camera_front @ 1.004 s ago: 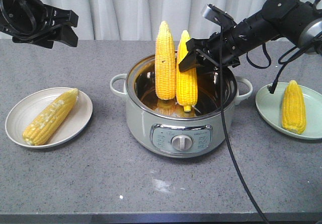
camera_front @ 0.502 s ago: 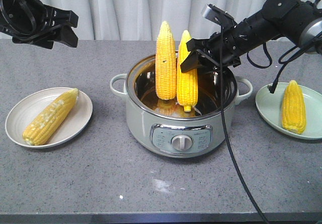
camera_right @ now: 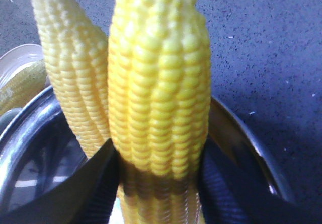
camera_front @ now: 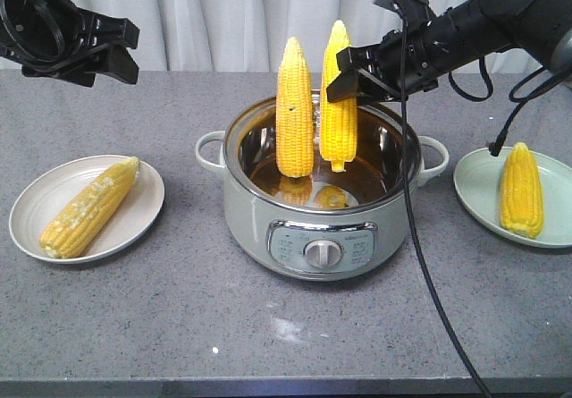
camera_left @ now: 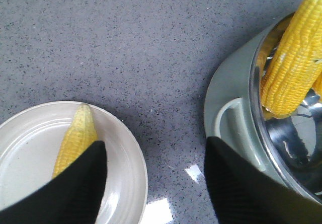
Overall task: Distribute corn equally
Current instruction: 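Grasp the bright yellow cob with the right gripper and lift it, then raise the held cob high with the right gripper, bring left gripper over last cob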
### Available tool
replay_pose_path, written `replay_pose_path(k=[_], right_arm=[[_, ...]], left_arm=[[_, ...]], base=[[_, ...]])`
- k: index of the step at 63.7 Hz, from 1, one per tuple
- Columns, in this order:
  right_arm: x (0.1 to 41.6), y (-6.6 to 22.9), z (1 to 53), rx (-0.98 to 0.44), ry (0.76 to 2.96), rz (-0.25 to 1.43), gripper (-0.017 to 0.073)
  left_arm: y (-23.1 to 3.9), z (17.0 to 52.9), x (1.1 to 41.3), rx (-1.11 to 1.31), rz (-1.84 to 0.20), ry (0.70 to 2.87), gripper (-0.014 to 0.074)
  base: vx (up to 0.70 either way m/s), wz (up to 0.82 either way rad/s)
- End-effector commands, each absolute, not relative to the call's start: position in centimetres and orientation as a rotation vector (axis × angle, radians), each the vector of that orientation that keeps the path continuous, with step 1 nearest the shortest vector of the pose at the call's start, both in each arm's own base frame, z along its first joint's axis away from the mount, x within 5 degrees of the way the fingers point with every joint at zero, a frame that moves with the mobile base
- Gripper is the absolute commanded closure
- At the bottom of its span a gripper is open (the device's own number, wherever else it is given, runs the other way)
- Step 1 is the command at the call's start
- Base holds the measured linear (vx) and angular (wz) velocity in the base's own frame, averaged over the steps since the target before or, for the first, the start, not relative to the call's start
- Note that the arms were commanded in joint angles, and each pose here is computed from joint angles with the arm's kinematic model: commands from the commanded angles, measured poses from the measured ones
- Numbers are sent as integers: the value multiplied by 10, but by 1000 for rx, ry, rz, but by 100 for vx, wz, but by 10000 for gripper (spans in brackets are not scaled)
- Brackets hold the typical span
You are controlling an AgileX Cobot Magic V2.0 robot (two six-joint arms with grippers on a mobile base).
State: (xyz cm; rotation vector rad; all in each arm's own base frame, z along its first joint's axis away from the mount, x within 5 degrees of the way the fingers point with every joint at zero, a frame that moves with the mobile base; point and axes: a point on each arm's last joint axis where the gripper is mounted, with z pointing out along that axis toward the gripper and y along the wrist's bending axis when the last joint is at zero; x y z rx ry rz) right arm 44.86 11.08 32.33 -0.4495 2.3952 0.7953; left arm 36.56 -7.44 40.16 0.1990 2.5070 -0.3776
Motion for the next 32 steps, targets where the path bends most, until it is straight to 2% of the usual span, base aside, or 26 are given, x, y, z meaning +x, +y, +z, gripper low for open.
replay_pose_path(k=[1,11,22,32], right_arm=[[429,105,390,-450,2158,787,570],[399,87,442,-446,2011,747,570],[348,61,499,-459,1877,661,570],[303,40,536,-453,1784,565,570]], left_arm=[[-77,433,354,183,-441,2356,188],[-90,442,355,249,-615,2245,188],[-107,461,353,322,-872,2042,188],[-119,472,356,329,-1007,1883,186]], base=[[0,0],[0,0],[0,0],[0,0]])
